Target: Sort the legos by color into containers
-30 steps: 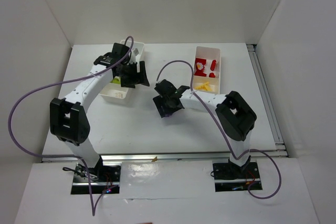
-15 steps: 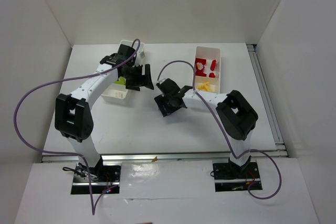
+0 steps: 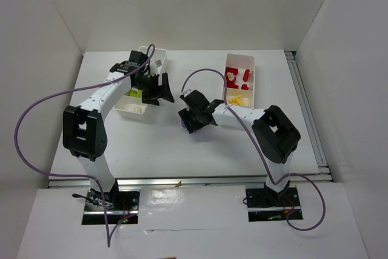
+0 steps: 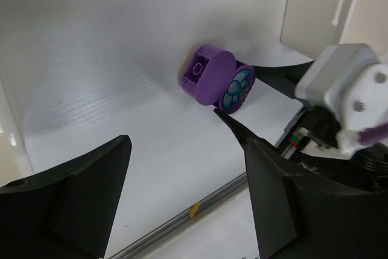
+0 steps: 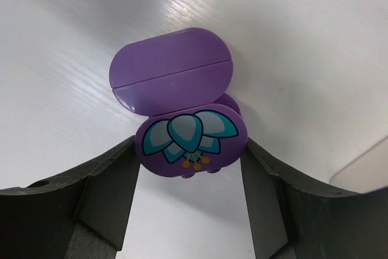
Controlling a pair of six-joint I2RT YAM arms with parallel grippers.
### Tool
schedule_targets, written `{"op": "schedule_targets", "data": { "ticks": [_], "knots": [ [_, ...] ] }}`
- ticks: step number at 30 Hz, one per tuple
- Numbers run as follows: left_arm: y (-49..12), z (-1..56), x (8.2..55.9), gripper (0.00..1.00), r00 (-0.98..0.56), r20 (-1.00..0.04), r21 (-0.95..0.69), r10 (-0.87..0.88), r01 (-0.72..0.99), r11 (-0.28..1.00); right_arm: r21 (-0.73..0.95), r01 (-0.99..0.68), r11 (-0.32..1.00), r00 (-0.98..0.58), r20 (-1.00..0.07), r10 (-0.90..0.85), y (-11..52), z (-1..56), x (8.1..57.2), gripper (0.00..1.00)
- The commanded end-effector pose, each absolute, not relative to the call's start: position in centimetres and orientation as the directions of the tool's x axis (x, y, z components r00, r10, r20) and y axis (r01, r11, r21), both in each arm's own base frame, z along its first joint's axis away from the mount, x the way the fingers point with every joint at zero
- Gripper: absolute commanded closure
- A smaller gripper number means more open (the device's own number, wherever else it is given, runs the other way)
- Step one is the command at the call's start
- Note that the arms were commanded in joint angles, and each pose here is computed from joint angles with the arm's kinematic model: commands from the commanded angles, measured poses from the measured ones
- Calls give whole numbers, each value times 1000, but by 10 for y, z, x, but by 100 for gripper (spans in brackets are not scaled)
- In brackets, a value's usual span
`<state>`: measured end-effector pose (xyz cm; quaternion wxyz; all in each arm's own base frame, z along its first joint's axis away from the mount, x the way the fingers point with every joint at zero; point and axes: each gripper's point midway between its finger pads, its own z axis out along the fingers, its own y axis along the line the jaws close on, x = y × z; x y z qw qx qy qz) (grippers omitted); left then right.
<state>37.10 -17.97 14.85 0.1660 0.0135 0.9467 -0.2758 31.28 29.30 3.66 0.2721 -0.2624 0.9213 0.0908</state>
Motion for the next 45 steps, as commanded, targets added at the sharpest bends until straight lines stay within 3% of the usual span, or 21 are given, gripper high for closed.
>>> {"op": "schedule_targets", "data": {
  "ticks": [1,8,14,21,30,42,45],
  "knots": [
    [-193,147,360,14,-961,-275,-589,-32,142,795,22,-528,849,-658,-643,-393,292,86,322,41],
    [-215,158,346,12,-967,-254,-722,-17,178,669,50,-524,850,-608,-721,-333,290,135,320,42],
    [-227,175,353,9,-955,-296,-786,-19,232,573,46,-524,850,-576,-755,-314,294,158,327,42],
    [-239,193,344,9,-936,-351,-860,16,329,389,57,-532,845,-564,-768,-303,300,168,332,42],
    [-243,184,348,9,-938,-344,-890,45,341,303,65,-538,840,-560,-773,-299,301,177,330,42],
    [-254,177,345,19,-948,-305,-921,92,318,226,72,-544,836,-556,-777,-295,302,181,329,42],
    [-255,180,346,27,-947,-308,-923,89,320,215,72,-544,836,-556,-777,-295,302,181,329,42]
  ]
}}
